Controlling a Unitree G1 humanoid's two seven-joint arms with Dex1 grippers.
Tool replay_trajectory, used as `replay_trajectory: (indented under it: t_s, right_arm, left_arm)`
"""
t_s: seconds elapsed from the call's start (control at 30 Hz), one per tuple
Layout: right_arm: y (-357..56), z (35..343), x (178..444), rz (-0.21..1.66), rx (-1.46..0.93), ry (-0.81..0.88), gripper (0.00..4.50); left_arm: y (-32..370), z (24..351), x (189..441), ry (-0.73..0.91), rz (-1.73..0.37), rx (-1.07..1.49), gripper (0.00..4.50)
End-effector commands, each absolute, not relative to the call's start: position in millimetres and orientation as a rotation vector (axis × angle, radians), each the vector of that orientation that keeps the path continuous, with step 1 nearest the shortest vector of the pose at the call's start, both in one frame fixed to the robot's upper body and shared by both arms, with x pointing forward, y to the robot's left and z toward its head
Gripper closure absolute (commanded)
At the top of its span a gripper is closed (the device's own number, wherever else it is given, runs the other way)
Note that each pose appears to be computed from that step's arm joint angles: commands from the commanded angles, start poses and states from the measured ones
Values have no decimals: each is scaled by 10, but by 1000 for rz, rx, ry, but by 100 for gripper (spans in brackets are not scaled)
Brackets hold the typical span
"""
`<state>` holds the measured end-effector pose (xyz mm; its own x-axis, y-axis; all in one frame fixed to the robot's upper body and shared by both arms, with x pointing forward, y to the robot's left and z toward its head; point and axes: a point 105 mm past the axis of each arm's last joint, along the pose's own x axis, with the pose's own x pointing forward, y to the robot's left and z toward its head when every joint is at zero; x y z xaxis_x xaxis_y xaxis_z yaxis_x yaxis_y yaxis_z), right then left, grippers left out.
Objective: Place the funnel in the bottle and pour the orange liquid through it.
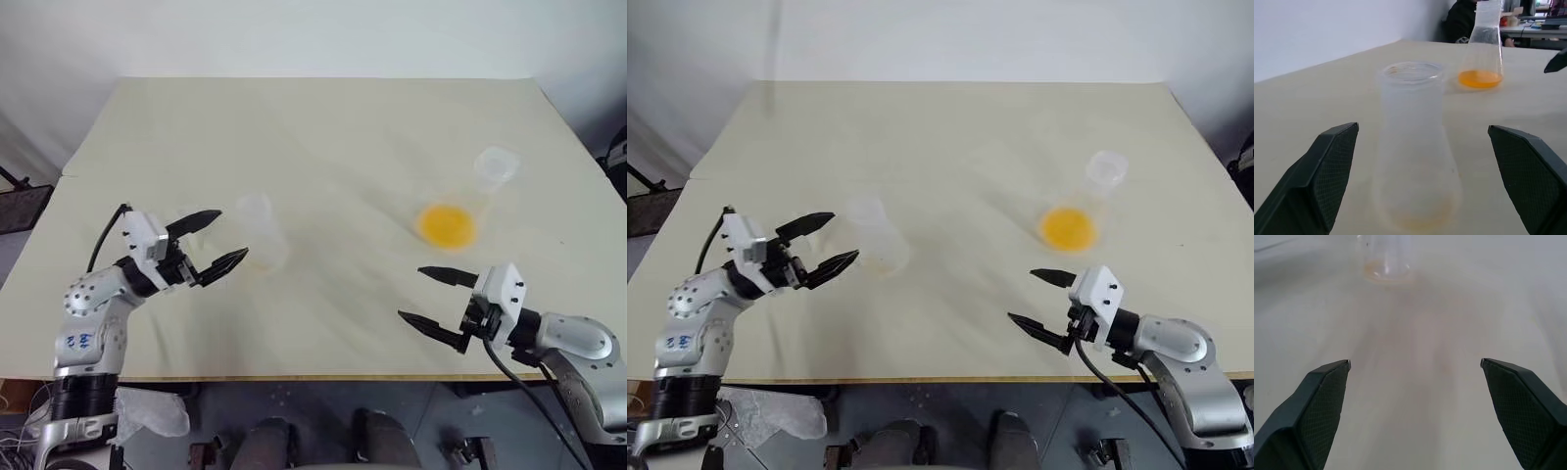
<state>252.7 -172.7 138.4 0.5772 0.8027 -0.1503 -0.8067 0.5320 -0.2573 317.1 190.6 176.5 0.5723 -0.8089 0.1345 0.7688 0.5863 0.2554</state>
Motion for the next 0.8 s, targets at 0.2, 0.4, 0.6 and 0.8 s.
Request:
replay_trajectory:
  t_s: [0.2,0.4,0.6,0.8]
  right_arm:
    - [-1679,1493,2471,944,-325,-43,3]
    - [-1678,1483,2479,932,-325,-45,3]
    - [-1688,1484,2476,923,-328,-46,0]
    - [-1711,1495,2489,912,-333,-46,0]
  left_arm:
    - [1718,1883,3385,-297,-1012,205,0]
    - [1600,1963,3545,-318,-1038,201,0]
    - [1531,1928,3550,-292,-1094,171,125]
    - [1515,1895,3549,-277,-1106,178,222]
